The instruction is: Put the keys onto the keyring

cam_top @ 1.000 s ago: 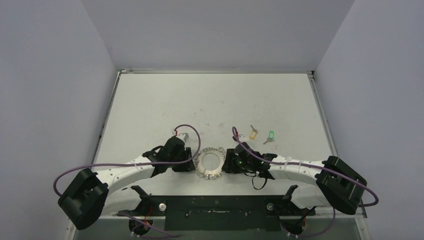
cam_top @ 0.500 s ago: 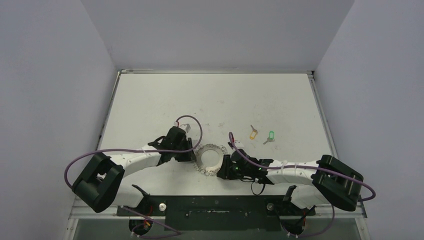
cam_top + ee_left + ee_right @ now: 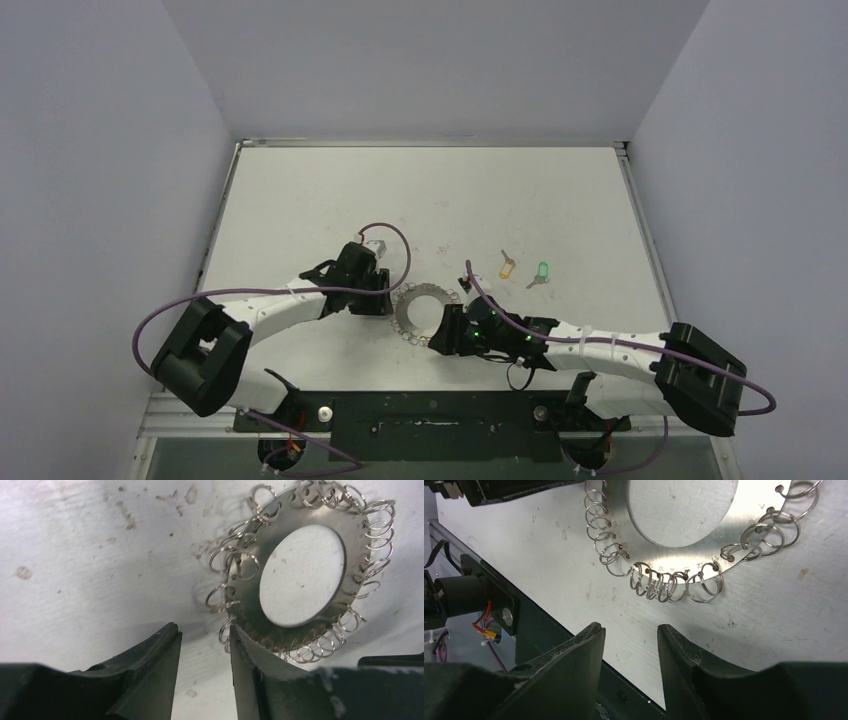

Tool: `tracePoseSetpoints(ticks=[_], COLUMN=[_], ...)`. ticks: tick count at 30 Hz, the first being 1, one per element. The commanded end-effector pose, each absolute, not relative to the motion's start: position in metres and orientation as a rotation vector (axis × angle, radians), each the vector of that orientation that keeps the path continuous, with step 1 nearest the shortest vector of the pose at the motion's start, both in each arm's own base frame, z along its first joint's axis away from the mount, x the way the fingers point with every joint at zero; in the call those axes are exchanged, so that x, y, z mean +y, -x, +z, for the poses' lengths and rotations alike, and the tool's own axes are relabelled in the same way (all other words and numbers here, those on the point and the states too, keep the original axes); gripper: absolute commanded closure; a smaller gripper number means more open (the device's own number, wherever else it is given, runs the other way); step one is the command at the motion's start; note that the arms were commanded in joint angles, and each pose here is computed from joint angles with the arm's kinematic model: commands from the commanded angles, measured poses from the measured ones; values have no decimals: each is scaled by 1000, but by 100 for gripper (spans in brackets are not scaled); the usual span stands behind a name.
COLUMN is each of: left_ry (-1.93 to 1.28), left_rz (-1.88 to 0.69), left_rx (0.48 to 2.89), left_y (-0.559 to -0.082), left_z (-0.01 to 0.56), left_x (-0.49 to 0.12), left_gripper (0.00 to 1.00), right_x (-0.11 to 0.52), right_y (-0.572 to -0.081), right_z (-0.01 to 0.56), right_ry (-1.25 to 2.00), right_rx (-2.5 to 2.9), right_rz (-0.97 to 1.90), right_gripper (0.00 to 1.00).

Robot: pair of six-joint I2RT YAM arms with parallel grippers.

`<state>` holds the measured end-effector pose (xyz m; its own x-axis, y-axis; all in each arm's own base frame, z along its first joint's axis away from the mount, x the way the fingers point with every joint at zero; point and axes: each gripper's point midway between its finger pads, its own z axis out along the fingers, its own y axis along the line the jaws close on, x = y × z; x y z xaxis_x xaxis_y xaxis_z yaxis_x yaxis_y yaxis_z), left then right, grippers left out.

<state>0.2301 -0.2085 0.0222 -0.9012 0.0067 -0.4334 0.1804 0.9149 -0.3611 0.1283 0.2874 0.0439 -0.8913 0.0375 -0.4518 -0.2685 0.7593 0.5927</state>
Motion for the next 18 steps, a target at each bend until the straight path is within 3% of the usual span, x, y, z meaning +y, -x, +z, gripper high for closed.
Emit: tracePoseSetpoints(ticks=[1,18], left_ry=[-180,-275], left_rz=[-485,-652], left_rx=[2612,2556], left_y=[-221,-178], left_z=[48,73], left_x=[-196,-247], left_gripper=[61,71], right_x=[288,287], right_y=[-144,-151], right_z=[72,70], right_ry=[205,210], right_rx=[2430,2441], right_rz=[889,856], right_gripper=[56,56])
